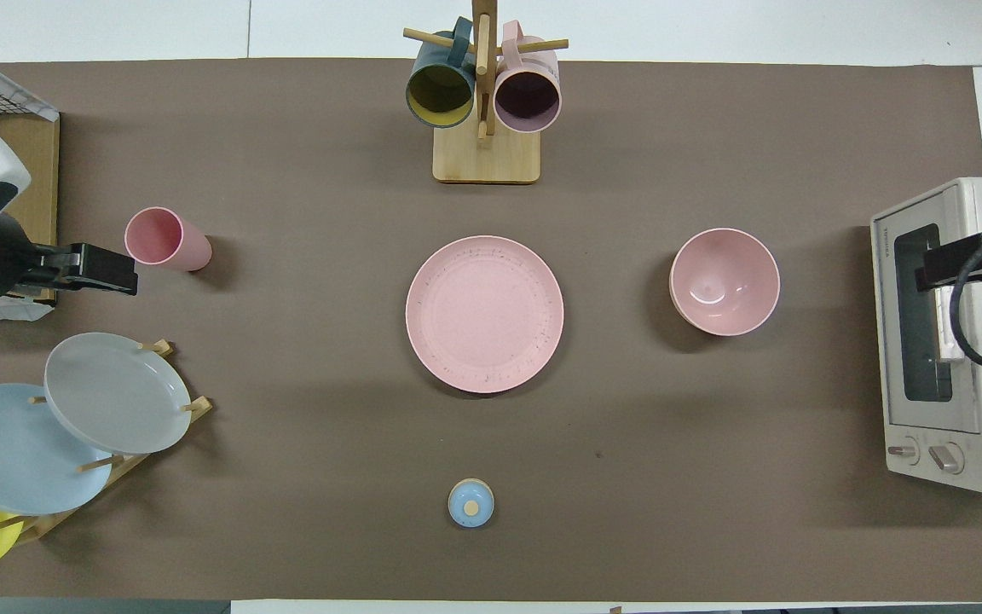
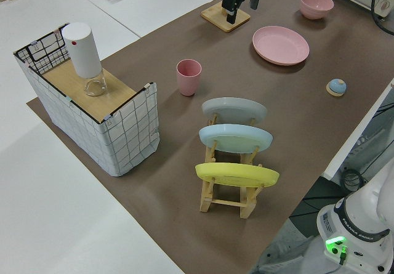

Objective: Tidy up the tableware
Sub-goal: 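Reach the right gripper down to the pink bowl beside the toaster, then grasp the rim of the pink bowl with the right gripper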

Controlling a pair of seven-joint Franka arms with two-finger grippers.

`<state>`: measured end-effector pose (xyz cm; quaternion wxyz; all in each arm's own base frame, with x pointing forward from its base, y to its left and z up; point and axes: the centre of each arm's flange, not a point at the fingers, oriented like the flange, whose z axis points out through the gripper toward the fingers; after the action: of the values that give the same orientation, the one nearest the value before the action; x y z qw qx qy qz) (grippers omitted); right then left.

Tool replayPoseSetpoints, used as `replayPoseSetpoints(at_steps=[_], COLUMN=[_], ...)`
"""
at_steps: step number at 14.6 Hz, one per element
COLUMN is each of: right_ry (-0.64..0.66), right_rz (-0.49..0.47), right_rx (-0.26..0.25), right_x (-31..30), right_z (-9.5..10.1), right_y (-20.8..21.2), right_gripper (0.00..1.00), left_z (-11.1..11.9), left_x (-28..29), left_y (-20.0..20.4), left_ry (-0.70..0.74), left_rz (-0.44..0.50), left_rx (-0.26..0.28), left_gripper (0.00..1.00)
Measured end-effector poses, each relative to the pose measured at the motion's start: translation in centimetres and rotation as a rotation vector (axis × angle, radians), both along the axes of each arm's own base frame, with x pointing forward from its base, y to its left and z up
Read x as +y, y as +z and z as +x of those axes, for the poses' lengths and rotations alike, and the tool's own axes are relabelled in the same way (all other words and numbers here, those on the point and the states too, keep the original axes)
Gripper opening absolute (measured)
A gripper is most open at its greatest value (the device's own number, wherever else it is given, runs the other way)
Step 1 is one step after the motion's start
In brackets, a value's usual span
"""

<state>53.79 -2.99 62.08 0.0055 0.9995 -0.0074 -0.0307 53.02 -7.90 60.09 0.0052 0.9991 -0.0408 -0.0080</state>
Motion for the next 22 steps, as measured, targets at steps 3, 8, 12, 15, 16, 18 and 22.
replayPoseSetpoints(at_steps=[3, 8, 12, 15, 16, 18, 22], right_ry=[0.003, 0.029, 0.024, -0.007, -0.006, 0.000, 0.049], right_rz=[-0.001, -0.001, 0.004, 0.022, 0.024, 0.019, 0.002], right_rx=[-0.003, -0.096, -0.162, -0.224, -0.228, -0.210, -0.156], right_x=[0.1, 6.4, 15.3, 20.1, 20.9, 21.0, 19.8], right_z=[0.0, 1.5, 4.3, 5.2, 4.8, 3.7, 1.6], right_y=[0.0, -0.6, -6.7, -14.9, -17.8, -21.8, -25.6], right_gripper=[1.00, 1.00, 1.00, 1.00, 1.00, 1.00, 0.96], left_z=[0.0, 0.0, 0.0, 0.0, 0.0, 0.0, 0.0], left_x=[0.0, 0.0, 0.0, 0.0, 0.0, 0.0, 0.0], left_y=[0.0, 0.0, 0.0, 0.0, 0.0, 0.0, 0.0], left_ry=[0.000, 0.000, 0.001, 0.001, 0.002, 0.002, 0.002], left_rz=[0.000, 0.000, 0.000, 0.000, 0.000, 0.000, 0.000], left_rx=[0.000, 0.000, 0.000, 0.000, 0.000, 0.000, 0.000], left_gripper=[1.00, 1.00, 1.00, 1.00, 1.00, 1.00, 1.00])
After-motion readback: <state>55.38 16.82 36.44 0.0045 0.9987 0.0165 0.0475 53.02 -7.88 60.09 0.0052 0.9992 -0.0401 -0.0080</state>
